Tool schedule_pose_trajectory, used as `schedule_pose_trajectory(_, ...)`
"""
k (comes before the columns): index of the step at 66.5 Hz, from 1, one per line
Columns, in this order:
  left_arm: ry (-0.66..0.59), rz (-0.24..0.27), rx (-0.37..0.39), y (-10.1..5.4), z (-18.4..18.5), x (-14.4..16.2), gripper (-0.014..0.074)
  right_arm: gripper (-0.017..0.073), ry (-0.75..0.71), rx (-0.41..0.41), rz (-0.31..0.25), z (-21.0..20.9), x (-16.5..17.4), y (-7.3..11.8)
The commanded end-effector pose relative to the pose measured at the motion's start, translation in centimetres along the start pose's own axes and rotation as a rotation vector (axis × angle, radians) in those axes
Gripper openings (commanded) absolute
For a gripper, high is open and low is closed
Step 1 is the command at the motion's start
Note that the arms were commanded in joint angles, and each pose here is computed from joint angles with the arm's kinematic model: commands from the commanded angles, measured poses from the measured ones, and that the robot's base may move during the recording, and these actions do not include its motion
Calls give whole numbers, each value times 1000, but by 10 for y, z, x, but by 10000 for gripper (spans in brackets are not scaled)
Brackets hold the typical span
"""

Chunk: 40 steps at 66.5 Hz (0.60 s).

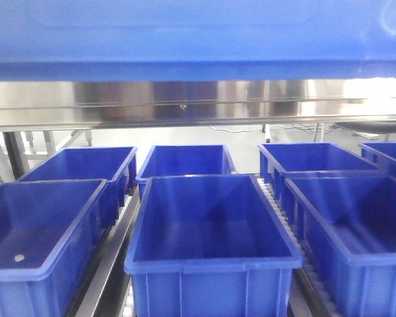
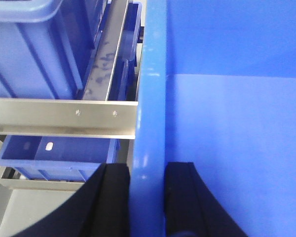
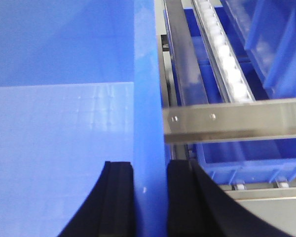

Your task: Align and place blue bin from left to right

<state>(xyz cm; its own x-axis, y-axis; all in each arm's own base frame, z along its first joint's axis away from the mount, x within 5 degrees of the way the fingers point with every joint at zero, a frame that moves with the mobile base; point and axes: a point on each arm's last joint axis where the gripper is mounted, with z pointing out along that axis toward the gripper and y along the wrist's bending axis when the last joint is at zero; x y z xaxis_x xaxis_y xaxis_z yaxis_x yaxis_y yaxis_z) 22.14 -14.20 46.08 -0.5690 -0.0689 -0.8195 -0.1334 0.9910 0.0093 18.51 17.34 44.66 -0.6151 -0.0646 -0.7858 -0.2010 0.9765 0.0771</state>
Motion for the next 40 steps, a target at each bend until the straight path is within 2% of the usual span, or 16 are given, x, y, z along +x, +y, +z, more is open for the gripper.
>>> schedule_pose_trajectory(1, -81, -20, 91, -8, -7, -8, -111, -78, -99, -103, 12, -10, -10, 7)
schedule_pose_trajectory(40, -82, -20, 93, -8, -7, -8, -111, -78, -99, -103, 12, -10, -10, 7)
